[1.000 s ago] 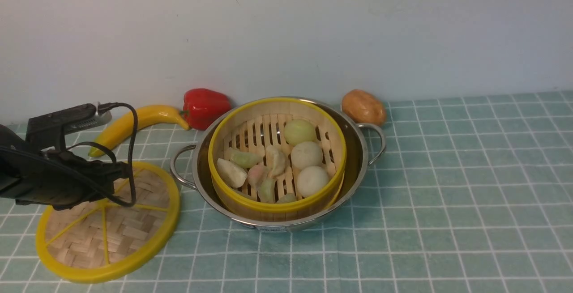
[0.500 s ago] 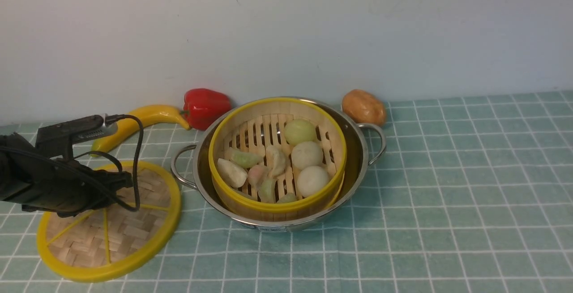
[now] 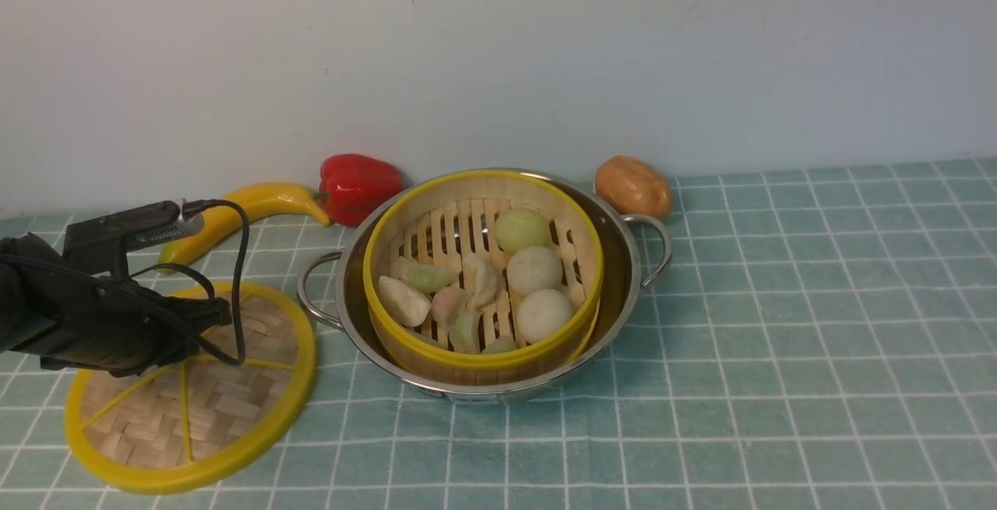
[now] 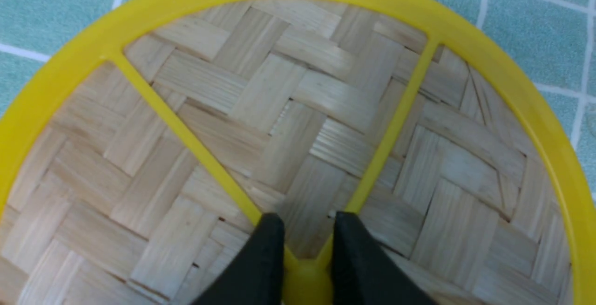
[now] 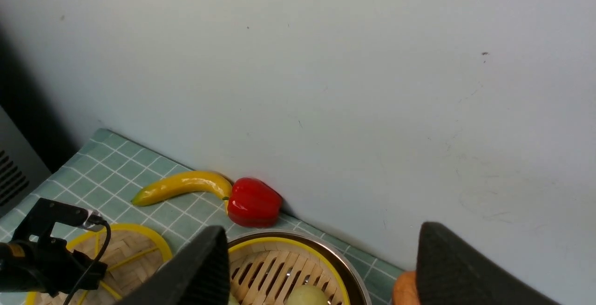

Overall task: Place the steamer in the pot on the blue tablecloth, and put the lid on the steamer.
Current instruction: 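Grasp the bamboo steamer lid lying on the table by its centre knob, then place the yellow bamboo steamer lid onto the steamer in the pot with the left gripper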

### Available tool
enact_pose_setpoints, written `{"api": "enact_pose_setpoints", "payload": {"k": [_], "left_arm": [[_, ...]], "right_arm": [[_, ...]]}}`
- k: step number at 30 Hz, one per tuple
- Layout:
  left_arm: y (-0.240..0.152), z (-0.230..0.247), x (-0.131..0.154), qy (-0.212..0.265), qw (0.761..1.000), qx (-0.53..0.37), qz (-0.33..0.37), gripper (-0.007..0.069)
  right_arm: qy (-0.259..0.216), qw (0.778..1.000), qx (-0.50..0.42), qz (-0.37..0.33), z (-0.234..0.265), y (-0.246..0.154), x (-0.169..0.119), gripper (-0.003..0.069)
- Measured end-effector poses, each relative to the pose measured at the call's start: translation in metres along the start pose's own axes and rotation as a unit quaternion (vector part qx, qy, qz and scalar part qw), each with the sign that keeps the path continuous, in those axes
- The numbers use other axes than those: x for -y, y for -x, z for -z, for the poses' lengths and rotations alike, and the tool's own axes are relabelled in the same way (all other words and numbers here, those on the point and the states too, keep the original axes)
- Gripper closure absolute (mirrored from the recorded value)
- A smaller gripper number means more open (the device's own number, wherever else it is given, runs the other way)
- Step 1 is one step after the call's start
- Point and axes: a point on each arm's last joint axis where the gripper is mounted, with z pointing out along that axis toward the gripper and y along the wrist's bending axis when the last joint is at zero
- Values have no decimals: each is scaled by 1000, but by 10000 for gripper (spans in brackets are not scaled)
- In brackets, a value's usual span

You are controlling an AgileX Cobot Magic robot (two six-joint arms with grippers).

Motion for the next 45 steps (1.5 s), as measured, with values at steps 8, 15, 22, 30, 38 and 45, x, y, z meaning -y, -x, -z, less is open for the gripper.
{"api": "enact_pose_setpoints", "payload": {"k": [8, 15, 22, 30, 38, 45], "left_arm": [[1, 6, 2, -5, 1000, -9, -7, 505], [22, 32, 7, -10, 999, -26, -46, 505], [60, 77, -1, 79, 993, -41, -75, 505], [82, 102, 41, 79, 989, -15, -125, 505], [66, 114, 154, -13, 965, 51, -256, 505], [47, 103, 214, -66, 938, 105, -323, 505]], "right_arm": [[0, 1000, 0, 0, 0, 0, 0, 140], [0, 1000, 0, -1, 0, 0, 0, 140], [0, 1000, 0, -1, 0, 0, 0, 140], [0, 1000, 0, -1, 0, 0, 0, 140], [0, 1000, 0, -1, 0, 0, 0, 140], [1, 1000, 0, -1, 0, 0, 0, 140]]}}
